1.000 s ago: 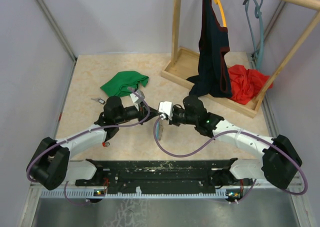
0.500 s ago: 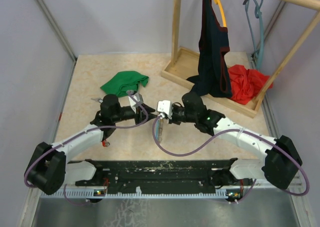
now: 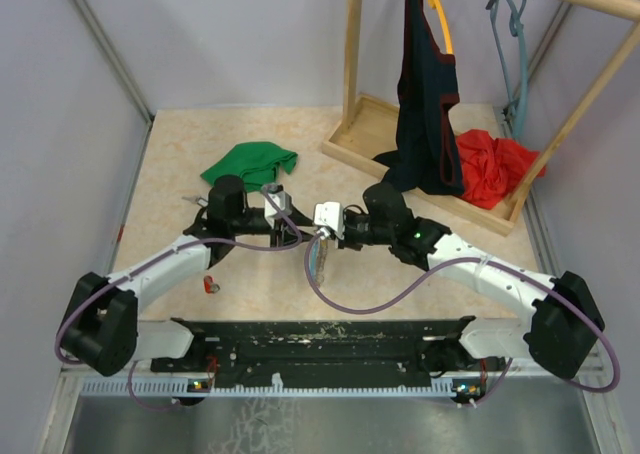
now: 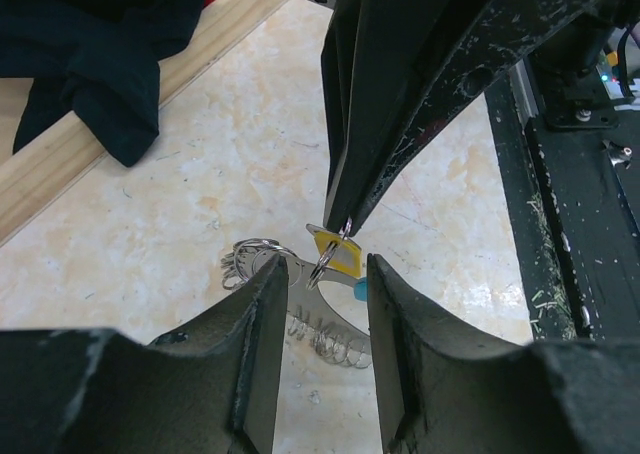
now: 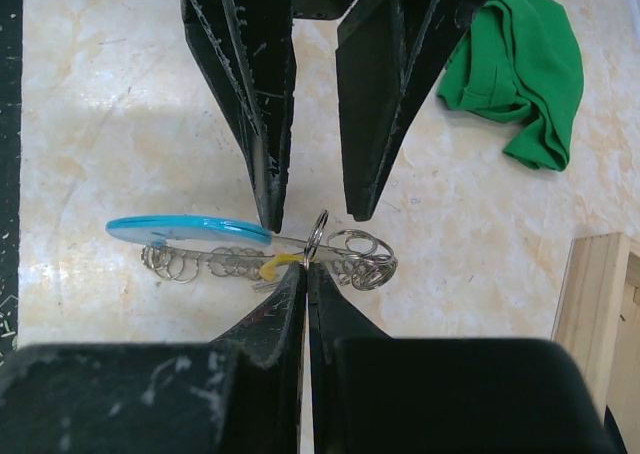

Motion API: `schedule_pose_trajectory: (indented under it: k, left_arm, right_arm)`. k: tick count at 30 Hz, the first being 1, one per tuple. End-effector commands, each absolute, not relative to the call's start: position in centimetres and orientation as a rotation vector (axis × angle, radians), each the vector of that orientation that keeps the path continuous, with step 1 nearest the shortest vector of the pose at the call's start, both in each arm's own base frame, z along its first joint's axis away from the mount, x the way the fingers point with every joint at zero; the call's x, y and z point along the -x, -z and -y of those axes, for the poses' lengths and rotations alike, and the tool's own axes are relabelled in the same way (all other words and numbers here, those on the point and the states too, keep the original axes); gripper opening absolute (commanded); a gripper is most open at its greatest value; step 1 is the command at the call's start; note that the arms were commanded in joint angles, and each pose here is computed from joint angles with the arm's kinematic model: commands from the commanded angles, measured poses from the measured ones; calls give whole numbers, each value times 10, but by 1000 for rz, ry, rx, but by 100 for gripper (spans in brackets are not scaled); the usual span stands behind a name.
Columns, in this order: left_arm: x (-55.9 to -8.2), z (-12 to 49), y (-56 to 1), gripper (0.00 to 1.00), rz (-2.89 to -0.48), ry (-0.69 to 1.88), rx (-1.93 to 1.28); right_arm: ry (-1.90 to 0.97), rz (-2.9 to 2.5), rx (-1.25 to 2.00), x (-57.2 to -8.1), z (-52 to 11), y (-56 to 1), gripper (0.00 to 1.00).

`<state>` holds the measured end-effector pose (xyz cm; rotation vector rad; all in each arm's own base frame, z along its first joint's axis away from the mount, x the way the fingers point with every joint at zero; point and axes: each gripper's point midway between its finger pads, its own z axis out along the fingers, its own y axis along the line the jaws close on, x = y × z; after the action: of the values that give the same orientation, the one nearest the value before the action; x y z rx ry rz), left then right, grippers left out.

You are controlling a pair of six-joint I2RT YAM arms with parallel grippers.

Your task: Put the keys on the keyring

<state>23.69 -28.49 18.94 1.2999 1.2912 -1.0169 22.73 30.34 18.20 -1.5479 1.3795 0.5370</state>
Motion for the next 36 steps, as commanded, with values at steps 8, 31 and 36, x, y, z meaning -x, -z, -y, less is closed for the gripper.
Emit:
schedule_pose_trajectory:
  k: [8,31,36]
  left_arm:
    - [-234,292,-184,37,-1247,1073,-1413]
    - [-246,289,-217,0,-1357,1066,-1096]
    - [-245,288,-222,0,-1376,1087,-1019]
  right_arm:
    - [-551,-1246,1517,-226,-316,-226,0]
    - [-531,-1315,1447,-220,-298,-223,0]
    - [-528,-1341,1460,-218,-300,-212,0]
